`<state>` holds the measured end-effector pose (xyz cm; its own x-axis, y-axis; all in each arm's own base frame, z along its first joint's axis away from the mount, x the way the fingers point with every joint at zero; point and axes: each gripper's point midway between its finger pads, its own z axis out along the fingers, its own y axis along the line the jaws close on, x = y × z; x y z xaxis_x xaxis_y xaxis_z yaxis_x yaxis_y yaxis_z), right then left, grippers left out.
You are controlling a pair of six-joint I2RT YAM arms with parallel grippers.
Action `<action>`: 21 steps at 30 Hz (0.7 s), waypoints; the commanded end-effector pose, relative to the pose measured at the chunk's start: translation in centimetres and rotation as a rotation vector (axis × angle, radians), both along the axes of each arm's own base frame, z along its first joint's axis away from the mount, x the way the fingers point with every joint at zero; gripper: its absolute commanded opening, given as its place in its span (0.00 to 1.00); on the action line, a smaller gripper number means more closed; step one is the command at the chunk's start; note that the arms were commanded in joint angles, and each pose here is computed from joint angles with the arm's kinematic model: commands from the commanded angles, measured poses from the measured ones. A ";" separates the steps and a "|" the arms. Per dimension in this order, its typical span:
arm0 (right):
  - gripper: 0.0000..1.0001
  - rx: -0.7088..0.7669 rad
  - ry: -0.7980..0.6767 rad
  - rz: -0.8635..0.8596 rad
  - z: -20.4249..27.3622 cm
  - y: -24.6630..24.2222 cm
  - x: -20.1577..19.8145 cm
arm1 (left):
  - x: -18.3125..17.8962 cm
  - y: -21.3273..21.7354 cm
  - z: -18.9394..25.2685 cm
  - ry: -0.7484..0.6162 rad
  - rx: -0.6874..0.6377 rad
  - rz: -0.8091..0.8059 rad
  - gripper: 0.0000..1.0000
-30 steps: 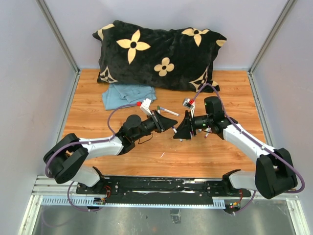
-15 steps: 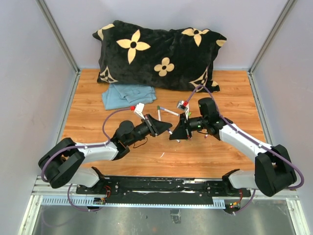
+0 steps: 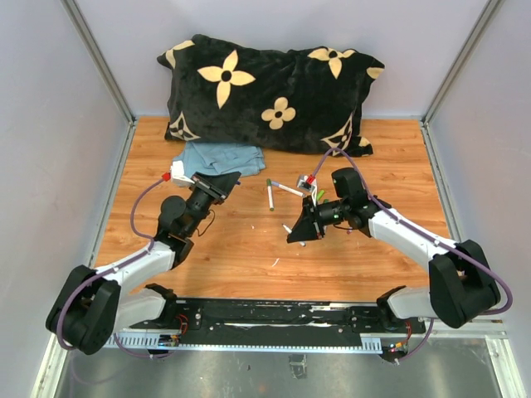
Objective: Open the pen caps
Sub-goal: Place the pen at the center of the board, then place the pen cap at the center of the board.
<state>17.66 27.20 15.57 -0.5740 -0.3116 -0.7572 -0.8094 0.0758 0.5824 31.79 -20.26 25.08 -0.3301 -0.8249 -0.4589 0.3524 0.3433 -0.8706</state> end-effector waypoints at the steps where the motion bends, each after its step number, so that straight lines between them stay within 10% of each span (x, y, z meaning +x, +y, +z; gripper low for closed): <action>1: 0.01 0.006 -0.017 0.047 0.1 0.4 -1.0 | -0.4 1.1 -1.4 0.040 0.046 -0.006 0.00; 10: 0.02 -0.065 -0.049 0.034 -1.2 1.3 -0.4 | -2.0 2.1 -11.1 0.348 0.315 -0.057 0.00; 21: 0.04 -0.420 -0.018 -0.031 -6.8 9.1 1.3 | -3.0 9.9 -20.5 0.777 0.554 0.285 0.00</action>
